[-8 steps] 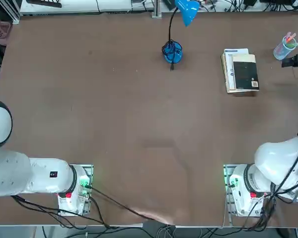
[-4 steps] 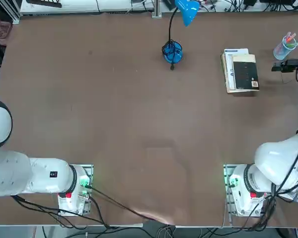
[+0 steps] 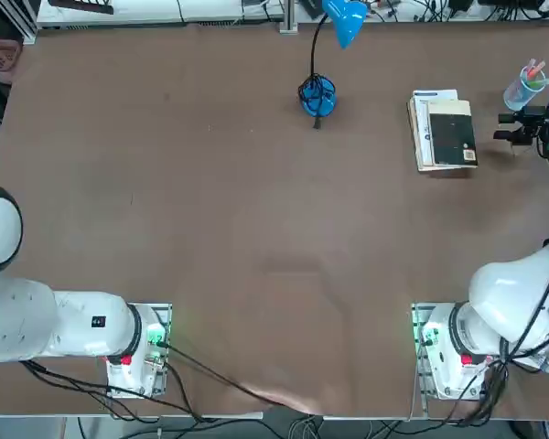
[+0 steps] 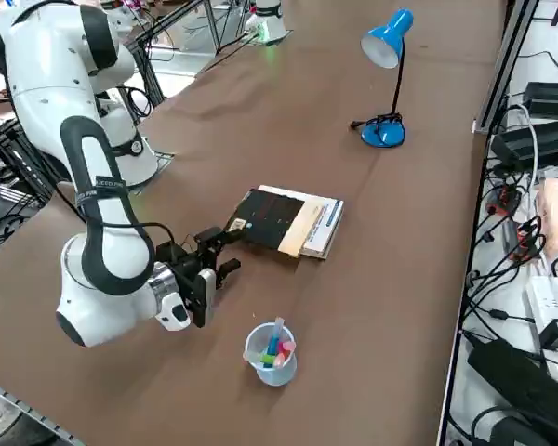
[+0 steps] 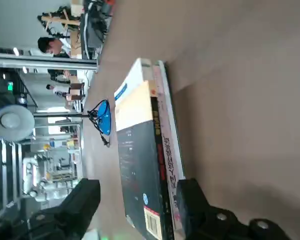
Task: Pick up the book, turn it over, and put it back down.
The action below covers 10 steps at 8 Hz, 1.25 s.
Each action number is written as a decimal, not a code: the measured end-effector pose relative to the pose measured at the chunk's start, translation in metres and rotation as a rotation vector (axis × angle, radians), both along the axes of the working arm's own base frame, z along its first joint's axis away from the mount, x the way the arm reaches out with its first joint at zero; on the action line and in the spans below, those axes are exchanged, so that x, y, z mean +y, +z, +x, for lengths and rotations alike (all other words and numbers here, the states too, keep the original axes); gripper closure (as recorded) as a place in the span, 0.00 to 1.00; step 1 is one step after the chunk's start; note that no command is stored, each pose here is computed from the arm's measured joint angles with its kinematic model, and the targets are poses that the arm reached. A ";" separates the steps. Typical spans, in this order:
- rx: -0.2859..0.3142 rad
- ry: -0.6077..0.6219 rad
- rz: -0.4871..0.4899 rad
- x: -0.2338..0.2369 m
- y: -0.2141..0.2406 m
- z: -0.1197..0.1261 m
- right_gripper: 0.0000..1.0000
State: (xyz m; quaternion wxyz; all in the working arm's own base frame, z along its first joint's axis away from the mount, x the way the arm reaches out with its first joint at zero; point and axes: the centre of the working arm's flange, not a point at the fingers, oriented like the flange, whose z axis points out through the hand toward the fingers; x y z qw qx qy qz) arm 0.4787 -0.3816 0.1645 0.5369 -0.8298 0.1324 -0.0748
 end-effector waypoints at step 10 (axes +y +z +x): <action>-0.068 0.070 0.107 0.051 -0.036 0.025 0.12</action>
